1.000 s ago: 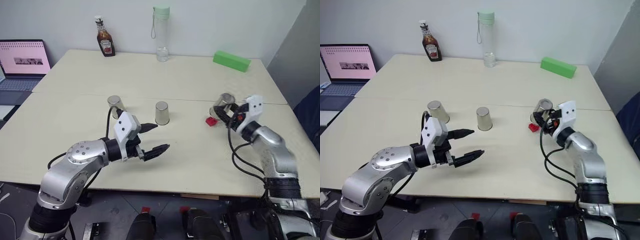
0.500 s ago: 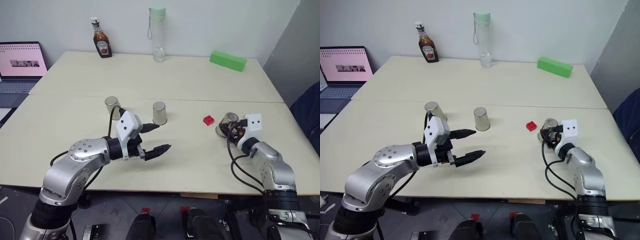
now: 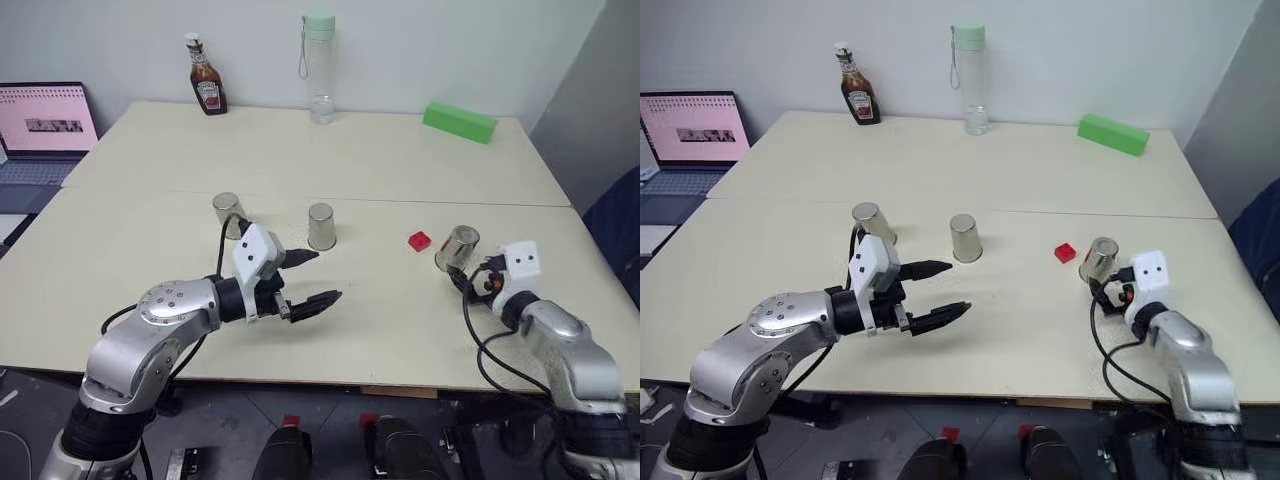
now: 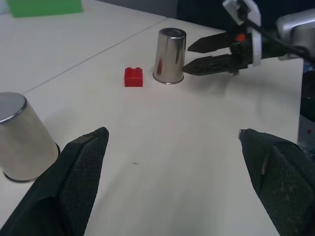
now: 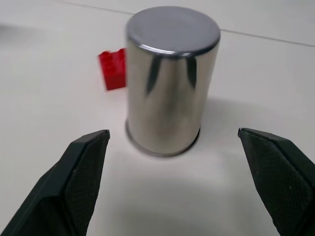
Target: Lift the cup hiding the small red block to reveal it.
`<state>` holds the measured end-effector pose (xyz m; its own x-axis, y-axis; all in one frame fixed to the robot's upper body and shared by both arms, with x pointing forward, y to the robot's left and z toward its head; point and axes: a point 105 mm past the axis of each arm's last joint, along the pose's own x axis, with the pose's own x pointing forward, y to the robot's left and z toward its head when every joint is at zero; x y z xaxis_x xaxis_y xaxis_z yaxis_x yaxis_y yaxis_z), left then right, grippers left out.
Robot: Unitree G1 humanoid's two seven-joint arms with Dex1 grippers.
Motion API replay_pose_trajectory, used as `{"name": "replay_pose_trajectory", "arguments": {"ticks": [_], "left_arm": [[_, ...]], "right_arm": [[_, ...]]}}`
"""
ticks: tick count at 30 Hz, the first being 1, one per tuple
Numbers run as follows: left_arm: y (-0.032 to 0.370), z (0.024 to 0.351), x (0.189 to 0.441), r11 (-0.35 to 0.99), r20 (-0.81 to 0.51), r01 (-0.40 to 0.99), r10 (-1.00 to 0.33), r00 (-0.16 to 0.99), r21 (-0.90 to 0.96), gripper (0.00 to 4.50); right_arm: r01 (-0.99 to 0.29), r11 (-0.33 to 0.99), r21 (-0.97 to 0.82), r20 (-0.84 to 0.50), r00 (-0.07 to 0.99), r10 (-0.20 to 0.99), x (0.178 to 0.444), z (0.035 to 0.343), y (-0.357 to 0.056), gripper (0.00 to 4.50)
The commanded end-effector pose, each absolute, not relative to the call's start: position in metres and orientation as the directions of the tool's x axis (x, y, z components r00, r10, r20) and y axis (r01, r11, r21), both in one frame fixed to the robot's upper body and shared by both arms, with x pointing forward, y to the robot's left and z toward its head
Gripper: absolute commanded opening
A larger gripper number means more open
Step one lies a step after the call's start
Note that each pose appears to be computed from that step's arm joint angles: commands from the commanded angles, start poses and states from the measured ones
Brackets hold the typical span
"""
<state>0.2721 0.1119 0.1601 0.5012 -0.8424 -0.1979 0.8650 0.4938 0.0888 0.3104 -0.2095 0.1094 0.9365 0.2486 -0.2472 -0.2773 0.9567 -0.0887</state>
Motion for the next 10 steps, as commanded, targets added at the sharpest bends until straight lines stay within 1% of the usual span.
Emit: {"name": "replay_pose_trajectory", "arguments": {"ticks": [1, 2, 4, 8, 10], "left_arm": [[0.117, 0.171, 0.271, 0.509, -0.173, 0.851, -0.834, 0.525, 0.128, 4.50], [0.118, 0.170, 0.272, 0.522, -0.175, 0.844, -0.826, 0.536, 0.121, 4.50], [0.121, 0.167, 0.273, 0.537, -0.187, 0.836, -0.815, 0.549, 0.115, 4.50], [0.119, 0.164, 0.269, 0.527, -0.196, 0.843, -0.820, 0.537, 0.107, 4.50], [0.119, 0.164, 0.268, 0.519, -0.199, 0.848, -0.825, 0.529, 0.103, 4.50]], "right_arm": [[-0.406, 0.914, -0.018, -0.175, 0.901, 0.396, 0.288, 0.144, -0.178, 4.45], [-0.469, 0.883, -0.003, -0.164, 0.872, 0.462, 0.279, 0.150, -0.163, 4.45], [-0.521, 0.854, -0.010, -0.166, 0.843, 0.512, 0.271, 0.154, -0.149, 4.45], [-0.403, 0.915, -0.020, -0.212, 0.896, 0.390, 0.282, 0.143, -0.166, 4.45], [-0.401, 0.916, -0.016, -0.209, 0.897, 0.389, 0.283, 0.144, -0.165, 4.45]]}}
